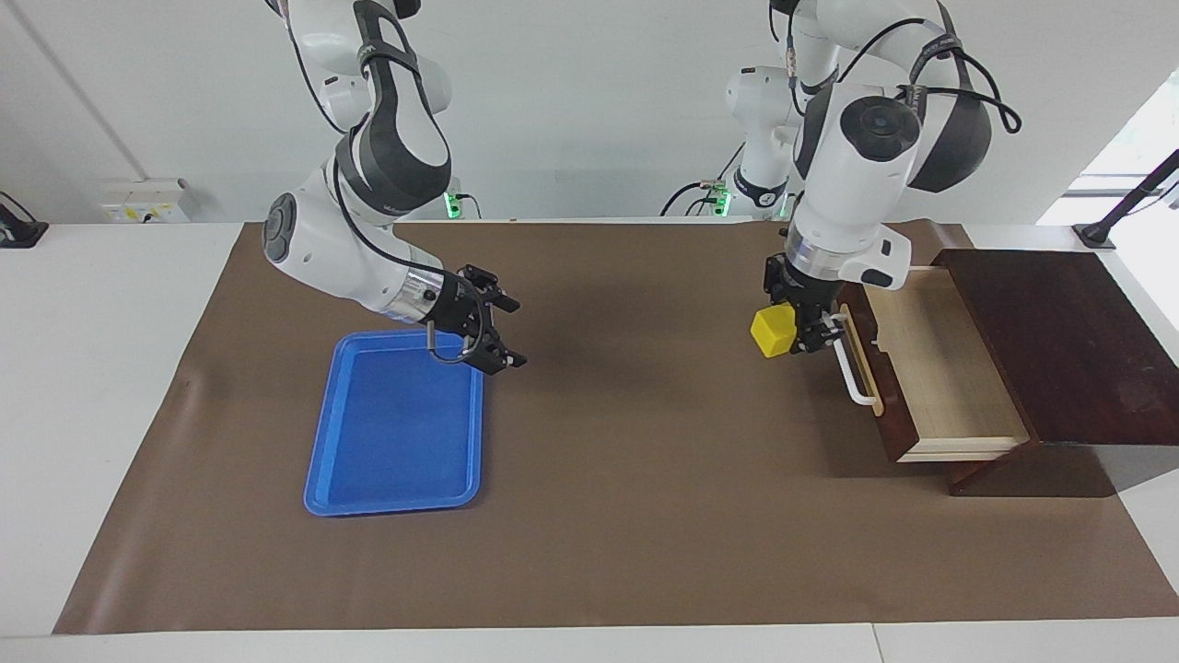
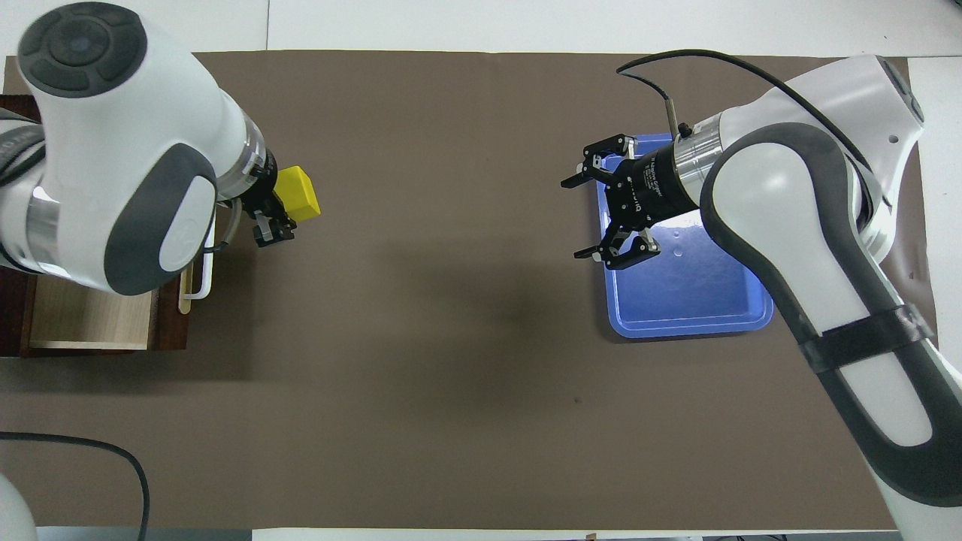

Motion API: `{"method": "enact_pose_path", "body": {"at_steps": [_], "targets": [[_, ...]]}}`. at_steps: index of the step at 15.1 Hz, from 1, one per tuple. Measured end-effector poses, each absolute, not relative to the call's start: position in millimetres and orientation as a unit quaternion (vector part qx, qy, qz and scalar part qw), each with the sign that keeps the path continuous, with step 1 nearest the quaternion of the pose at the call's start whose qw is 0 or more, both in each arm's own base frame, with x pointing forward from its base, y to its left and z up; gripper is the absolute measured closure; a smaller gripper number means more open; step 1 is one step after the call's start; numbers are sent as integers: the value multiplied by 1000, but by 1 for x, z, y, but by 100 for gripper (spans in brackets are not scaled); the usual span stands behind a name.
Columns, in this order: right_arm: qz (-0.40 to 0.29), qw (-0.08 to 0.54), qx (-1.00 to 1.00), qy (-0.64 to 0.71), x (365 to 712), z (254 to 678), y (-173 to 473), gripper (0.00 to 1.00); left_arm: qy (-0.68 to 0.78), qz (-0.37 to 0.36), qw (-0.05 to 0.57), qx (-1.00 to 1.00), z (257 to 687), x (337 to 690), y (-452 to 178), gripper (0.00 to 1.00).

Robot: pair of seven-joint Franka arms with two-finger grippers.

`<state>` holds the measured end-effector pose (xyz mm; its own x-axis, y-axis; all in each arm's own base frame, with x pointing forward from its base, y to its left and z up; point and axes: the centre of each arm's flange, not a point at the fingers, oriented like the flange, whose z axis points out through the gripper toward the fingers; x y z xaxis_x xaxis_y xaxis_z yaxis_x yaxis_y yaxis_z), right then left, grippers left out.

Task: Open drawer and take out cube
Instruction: 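Lift the cube with the left gripper toward the right gripper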

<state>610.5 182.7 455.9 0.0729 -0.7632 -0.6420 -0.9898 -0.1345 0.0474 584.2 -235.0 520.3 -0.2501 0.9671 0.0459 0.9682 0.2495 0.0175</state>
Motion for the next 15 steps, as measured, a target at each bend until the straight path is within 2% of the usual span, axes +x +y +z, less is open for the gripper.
{"method": "enact_pose_path", "body": {"at_steps": [6, 15], "targets": [[276, 200, -714, 611, 604, 449, 208, 0, -783, -24, -11, -621, 491, 549, -308, 44], [259, 202, -744, 581, 619, 438, 283, 0, -788, -23, -14, -615, 473, 516, -357, 44]]}}
